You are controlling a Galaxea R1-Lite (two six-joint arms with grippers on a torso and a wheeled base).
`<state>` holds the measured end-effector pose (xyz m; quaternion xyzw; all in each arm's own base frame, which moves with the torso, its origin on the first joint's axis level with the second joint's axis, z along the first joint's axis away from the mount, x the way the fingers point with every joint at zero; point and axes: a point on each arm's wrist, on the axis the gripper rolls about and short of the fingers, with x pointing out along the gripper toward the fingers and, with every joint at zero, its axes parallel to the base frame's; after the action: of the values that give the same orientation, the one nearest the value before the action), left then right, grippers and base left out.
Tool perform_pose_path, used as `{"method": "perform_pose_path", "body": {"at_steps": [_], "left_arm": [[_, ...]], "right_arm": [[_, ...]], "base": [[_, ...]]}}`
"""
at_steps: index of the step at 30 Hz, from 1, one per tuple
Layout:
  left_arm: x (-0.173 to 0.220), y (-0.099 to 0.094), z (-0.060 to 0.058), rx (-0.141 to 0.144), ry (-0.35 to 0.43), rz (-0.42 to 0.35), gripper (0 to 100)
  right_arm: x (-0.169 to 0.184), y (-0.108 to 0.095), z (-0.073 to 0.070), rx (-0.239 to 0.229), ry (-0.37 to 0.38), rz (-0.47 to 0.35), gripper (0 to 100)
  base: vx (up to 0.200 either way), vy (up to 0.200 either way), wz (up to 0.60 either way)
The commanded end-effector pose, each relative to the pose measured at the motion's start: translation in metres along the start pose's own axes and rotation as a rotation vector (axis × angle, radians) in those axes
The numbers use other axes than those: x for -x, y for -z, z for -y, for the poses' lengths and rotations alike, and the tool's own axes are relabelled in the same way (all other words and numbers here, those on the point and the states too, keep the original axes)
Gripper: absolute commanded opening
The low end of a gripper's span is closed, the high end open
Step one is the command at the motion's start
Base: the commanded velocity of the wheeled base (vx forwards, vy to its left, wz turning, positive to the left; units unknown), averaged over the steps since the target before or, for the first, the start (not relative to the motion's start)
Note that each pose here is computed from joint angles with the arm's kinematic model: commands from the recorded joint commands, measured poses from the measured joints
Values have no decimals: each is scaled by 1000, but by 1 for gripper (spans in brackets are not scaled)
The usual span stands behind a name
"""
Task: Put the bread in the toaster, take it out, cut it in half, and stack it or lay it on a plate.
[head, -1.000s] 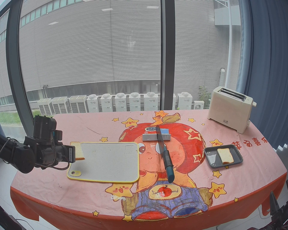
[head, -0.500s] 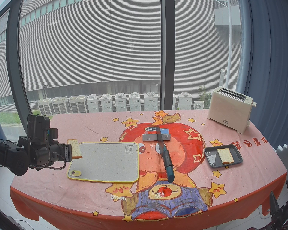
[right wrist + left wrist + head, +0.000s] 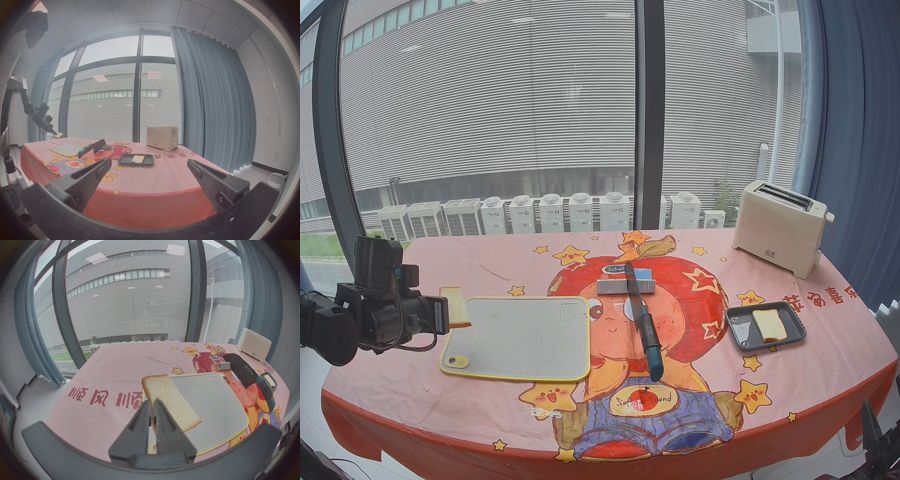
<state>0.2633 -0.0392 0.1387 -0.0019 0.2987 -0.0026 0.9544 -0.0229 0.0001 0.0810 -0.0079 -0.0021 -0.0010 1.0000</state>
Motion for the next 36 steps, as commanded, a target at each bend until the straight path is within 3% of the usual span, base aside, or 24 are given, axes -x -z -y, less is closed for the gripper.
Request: {"method": "perform_pose_path", "body": {"at_steps": [1, 12, 17, 36], "left_arm": [[0, 0, -1, 3, -5, 0, 0], [-2, -5, -4, 22, -15, 60, 0], [-1, -6, -4, 49, -14, 67, 0], [-1, -5, -7, 52, -34, 61, 0]], "right_arm": [[0, 5, 0, 1, 0, -1, 100], [0, 5, 0, 0, 0, -1, 100], [0, 5, 0, 1, -2, -1, 100], [0, 5, 0, 0, 0, -1, 100]], "base": [[0, 0, 0], [0, 0, 0], [0, 0, 0], [0, 0, 0]]}}
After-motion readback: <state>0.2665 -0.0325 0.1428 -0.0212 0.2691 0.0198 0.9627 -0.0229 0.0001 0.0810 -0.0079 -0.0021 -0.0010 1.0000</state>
